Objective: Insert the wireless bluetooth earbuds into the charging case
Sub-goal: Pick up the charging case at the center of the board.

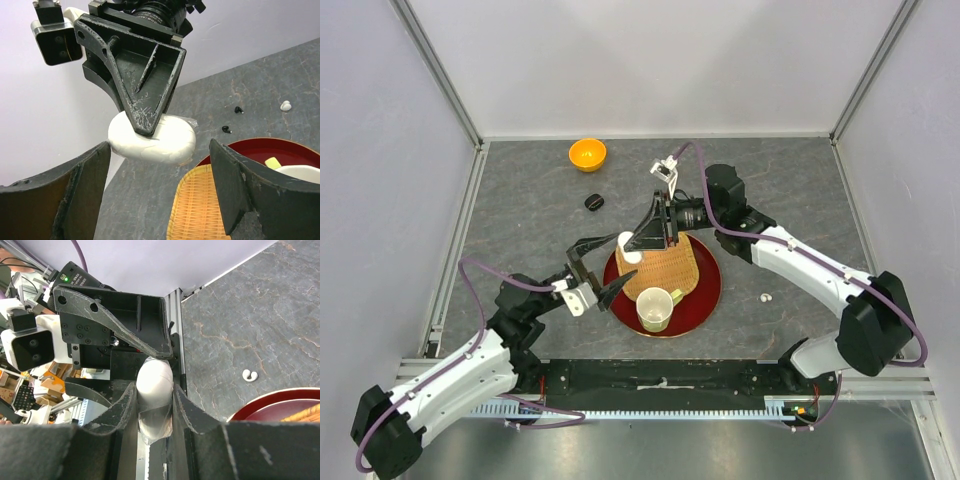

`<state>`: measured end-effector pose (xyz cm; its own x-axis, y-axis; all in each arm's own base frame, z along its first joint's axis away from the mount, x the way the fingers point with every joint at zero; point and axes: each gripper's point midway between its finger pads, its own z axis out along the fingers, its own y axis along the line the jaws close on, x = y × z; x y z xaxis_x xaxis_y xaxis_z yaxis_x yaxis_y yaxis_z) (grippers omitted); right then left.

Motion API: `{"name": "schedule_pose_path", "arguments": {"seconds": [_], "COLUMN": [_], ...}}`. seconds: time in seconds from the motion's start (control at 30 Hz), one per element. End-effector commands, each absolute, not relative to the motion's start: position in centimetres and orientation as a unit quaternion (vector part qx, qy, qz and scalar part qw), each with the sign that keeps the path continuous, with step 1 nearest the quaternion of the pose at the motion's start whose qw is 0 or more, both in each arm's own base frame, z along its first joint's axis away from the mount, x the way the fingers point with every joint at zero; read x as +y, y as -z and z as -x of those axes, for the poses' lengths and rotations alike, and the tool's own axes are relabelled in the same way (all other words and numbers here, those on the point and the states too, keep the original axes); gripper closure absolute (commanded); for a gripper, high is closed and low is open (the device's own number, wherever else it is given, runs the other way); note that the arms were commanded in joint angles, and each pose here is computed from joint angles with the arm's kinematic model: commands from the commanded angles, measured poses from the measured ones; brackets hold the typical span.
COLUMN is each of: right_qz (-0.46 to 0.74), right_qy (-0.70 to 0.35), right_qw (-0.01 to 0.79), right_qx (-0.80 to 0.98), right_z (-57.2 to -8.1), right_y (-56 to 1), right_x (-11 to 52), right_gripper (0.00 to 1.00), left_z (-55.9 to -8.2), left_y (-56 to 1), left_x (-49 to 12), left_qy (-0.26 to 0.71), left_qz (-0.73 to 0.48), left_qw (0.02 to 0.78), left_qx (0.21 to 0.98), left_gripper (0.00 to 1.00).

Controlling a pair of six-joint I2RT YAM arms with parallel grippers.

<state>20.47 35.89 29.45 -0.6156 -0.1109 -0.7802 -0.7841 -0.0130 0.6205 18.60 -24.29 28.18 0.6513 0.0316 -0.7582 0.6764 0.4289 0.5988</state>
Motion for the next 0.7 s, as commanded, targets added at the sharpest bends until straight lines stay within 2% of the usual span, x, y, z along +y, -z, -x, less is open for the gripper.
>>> {"name": "schedule_pose_path", "arguments": {"seconds": [0.0,0.37,0.67], "right_qz": [0.357,0.353,0.363], "right_qy": [-0.641,-0.635,-0.633], "right_qw": [0.273,0.26,0.24], "right_qx": [0.622,0.636,0.64], "right_z": [-19.9,-20.1,-19.8], "right_y": [-30.8,-29.9,-29.2], "right_x": [36.3,36.4,36.6], "right_gripper": [0.93,0.94,0.94], "left_z": [-18.8,-19.0,-18.6], "left_y": [-30.0,-30.7,-30.3], "left_x": [-23.8,-23.0,-24.1], "left_qy": [0.168,0.145,0.164], "left_qz": [-0.484,-0.463,-0.485], "left_qw": [0.797,0.818,0.805], "left_qx": [0.32,0.308,0.3], "left_gripper": [0.15,0.14,0.14]}}
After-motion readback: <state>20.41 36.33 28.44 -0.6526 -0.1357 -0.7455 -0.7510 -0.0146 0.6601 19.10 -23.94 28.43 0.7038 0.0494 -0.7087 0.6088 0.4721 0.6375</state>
